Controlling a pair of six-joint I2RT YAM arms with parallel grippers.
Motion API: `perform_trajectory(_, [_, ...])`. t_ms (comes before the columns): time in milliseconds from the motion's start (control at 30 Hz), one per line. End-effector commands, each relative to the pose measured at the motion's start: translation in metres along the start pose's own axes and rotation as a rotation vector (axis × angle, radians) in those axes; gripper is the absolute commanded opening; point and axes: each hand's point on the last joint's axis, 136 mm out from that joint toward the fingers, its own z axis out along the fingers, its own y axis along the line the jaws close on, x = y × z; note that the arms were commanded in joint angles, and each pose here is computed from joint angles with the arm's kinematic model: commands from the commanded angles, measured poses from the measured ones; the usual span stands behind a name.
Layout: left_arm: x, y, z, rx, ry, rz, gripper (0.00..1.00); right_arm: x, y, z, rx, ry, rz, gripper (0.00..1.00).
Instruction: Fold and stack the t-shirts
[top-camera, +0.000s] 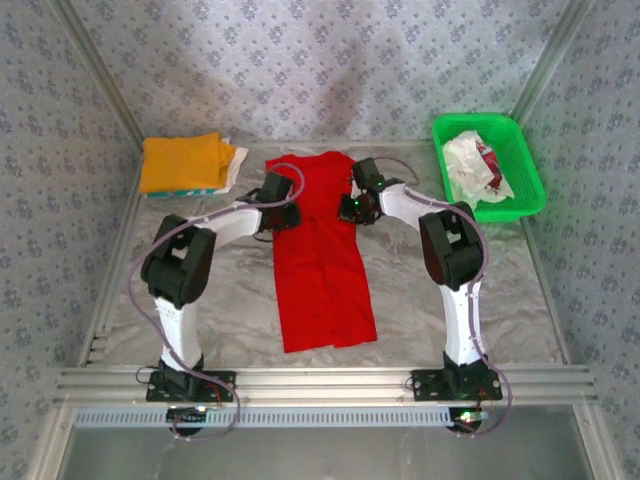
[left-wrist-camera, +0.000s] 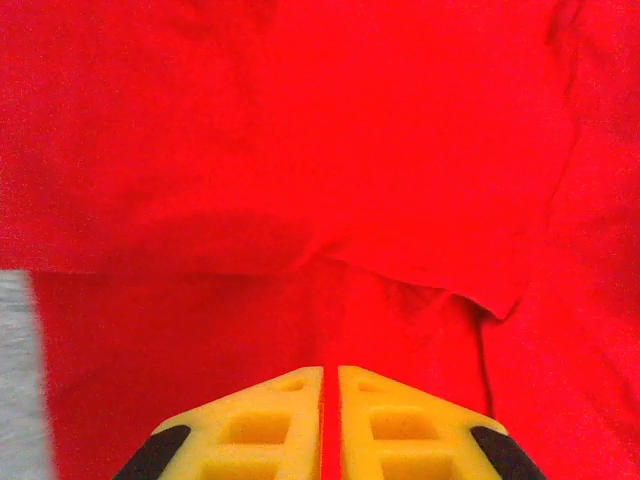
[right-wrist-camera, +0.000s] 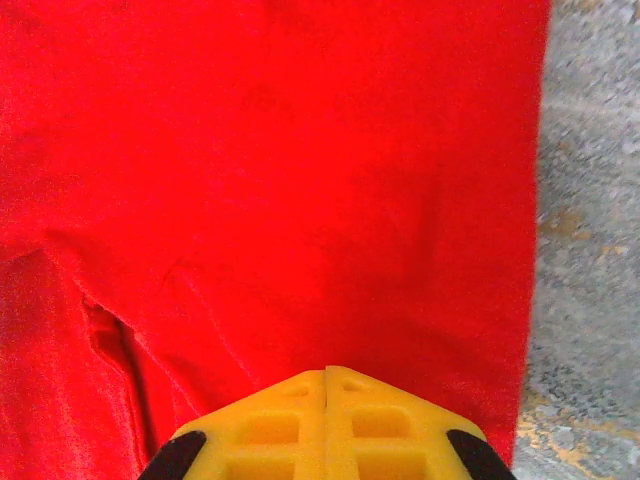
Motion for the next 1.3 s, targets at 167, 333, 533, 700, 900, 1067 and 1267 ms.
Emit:
perform_trajectory(167, [-0.042, -0.017, 0.045, 0.058, -0.025, -0.035, 0.10, -0.016, -0.046, 0.020, 0.084, -0.025, 0.169, 0.00])
perform_trajectory(333, [-0.063, -0.021, 0.073, 0.082, -0.021, -0.038, 0.10, -0.035, -0.056, 0.032, 0.090, -0.043, 0.230, 0.00])
perform_trajectory(533, [-0.107, -0.028, 0.075, 0.128, -0.052, -0.048, 0.11, -0.073, -0.056, 0.033, 0.054, -0.094, 0.245, 0.00])
perform_trajectory(700, [-0.136, -0.037, 0.003, 0.139, -0.165, -0.034, 0.25, -0.096, -0.024, -0.013, -0.005, -0.142, 0.186, 0.11])
perform_trajectory(900, [-0.134, -0.030, -0.150, 0.181, -0.396, -0.035, 0.45, -0.080, 0.017, -0.100, -0.058, -0.209, 0.074, 0.36])
perform_trajectory(1067, [-0.045, 0.012, -0.199, 0.113, -0.278, -0.033, 0.52, 0.003, 0.030, -0.149, -0.108, -0.215, -0.008, 0.44])
perform_trajectory(1267, [0.116, 0.045, -0.191, 0.205, 0.048, -0.114, 0.58, 0.161, -0.005, -0.152, -0.180, -0.050, 0.072, 0.47])
